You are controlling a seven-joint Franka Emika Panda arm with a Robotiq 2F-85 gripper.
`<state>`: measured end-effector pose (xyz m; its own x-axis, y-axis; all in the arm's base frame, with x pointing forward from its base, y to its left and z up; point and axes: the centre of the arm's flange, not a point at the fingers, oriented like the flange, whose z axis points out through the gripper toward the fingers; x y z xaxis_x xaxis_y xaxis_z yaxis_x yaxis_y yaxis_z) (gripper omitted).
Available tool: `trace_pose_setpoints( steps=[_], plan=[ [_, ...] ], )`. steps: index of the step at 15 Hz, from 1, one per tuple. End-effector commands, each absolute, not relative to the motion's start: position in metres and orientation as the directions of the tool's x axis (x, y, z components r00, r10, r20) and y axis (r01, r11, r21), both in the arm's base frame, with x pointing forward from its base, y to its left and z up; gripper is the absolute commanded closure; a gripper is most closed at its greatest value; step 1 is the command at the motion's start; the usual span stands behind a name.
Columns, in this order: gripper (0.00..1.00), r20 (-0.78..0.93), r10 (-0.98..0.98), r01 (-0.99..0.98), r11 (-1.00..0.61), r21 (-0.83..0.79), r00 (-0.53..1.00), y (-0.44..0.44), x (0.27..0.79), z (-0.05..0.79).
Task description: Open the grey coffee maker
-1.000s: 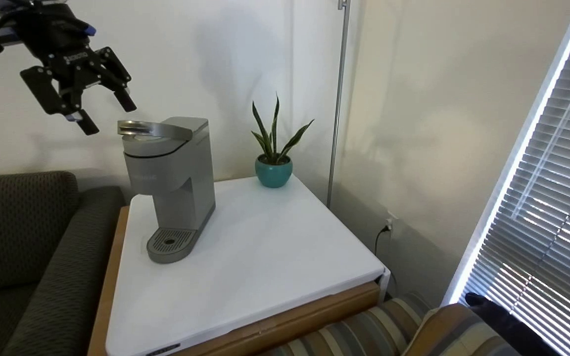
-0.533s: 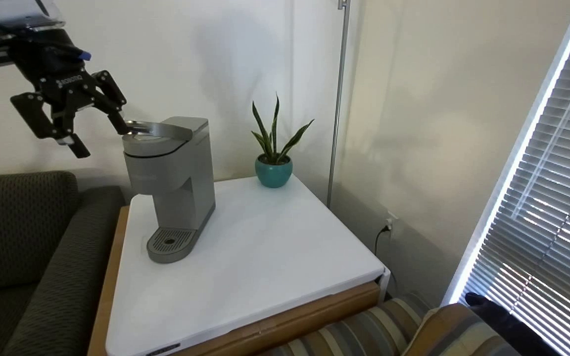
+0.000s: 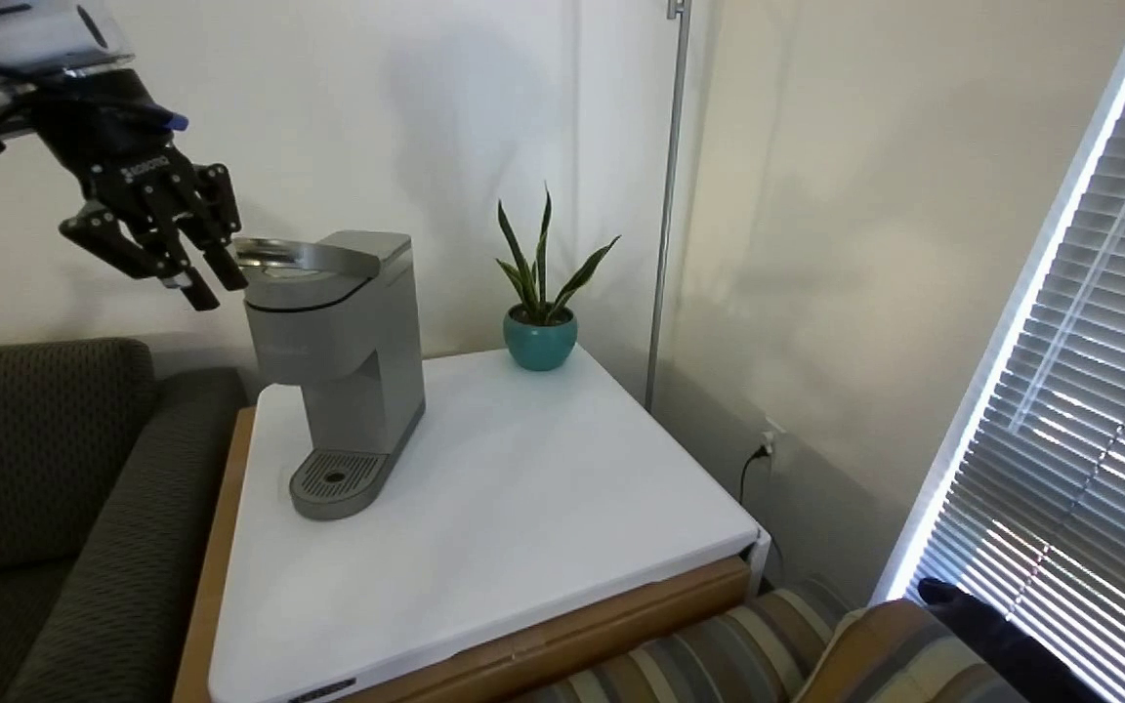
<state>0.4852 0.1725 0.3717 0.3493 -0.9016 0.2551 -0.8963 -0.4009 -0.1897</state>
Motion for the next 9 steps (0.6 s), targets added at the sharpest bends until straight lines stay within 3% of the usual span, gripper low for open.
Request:
trace_pose_setpoints(
  steps=[1,9],
  plan=[
    [0.96,0.255,-0.897,-0.877,-0.420,-0.233,0.361,0.176,0.493,0.360],
    [1.00,0.266,-0.891,-0.841,-0.441,-0.313,0.369,0.180,0.500,0.348]
  ],
)
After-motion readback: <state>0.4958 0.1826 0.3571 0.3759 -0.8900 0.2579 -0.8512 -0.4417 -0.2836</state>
